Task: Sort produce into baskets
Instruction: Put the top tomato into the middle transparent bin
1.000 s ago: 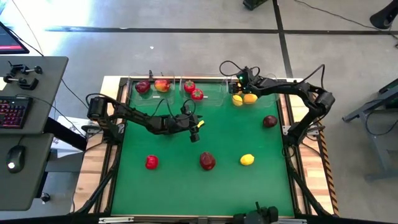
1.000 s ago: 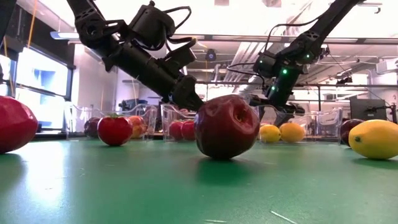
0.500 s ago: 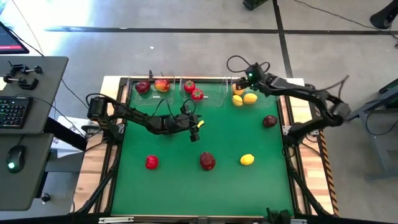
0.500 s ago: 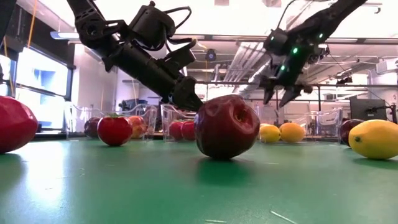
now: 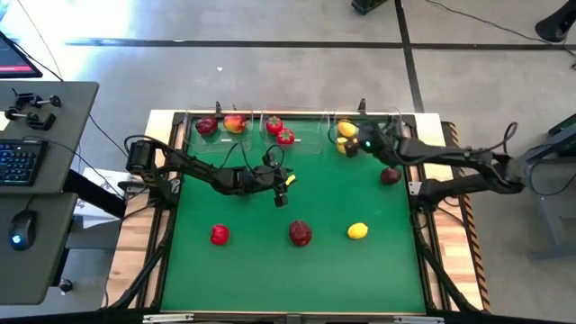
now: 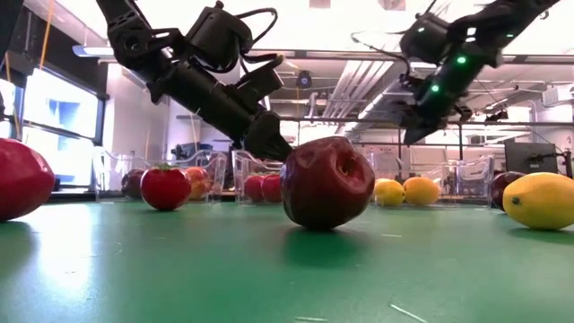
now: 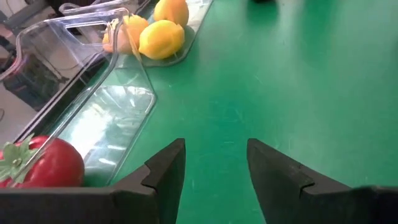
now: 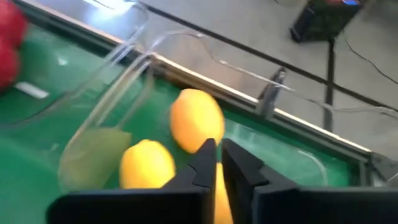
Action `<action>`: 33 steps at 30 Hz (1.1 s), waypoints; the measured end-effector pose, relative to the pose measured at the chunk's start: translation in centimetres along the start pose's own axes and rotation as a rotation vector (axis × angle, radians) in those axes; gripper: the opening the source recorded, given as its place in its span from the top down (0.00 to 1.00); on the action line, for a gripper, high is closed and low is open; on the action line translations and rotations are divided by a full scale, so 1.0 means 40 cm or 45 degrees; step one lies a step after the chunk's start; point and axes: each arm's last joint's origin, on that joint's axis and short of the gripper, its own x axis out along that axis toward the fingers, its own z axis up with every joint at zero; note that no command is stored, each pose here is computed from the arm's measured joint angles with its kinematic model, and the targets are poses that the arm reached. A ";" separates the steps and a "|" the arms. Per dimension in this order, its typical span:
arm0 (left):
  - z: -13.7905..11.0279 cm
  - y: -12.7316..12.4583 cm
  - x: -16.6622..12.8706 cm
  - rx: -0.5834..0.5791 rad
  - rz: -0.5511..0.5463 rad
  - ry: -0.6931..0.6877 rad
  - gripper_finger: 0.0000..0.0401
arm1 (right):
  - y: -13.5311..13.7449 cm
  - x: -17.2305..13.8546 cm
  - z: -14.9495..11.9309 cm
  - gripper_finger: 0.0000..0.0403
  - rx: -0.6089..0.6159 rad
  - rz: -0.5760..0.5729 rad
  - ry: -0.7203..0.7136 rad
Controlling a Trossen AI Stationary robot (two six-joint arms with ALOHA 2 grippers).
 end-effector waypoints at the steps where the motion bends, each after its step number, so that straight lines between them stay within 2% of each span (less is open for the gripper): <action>1: 0.000 0.000 0.000 0.001 0.000 0.000 0.63 | 0.002 -0.008 -0.012 0.98 0.001 0.025 -0.026; 6: 0.000 -0.001 0.000 0.021 -0.018 -0.002 0.79 | 0.013 -0.059 -0.060 0.96 0.028 0.158 -0.162; 10: 0.013 -0.002 -0.009 0.013 -0.128 -0.036 0.94 | 0.023 -0.100 -0.087 0.99 0.007 0.243 -0.280; 12: 0.027 0.000 -0.021 0.006 -0.196 -0.068 0.99 | 0.030 -0.117 -0.098 0.99 -0.037 0.290 -0.331; 17: 0.056 0.009 -0.069 0.018 -0.380 -0.060 0.98 | 0.050 -0.145 -0.129 1.00 -0.110 0.396 -0.359; 21: 0.075 0.014 -0.124 0.052 -0.428 -0.013 1.00 | 0.065 -0.159 -0.156 1.00 -0.108 0.475 -0.370; 25: 0.083 0.014 -0.188 0.108 -0.407 0.077 1.00 | 0.075 -0.173 -0.174 1.00 -0.116 0.502 -0.409; 33: 0.033 0.009 -0.310 0.342 -0.322 0.449 0.99 | 0.082 -0.193 -0.185 1.00 -0.116 0.464 -0.454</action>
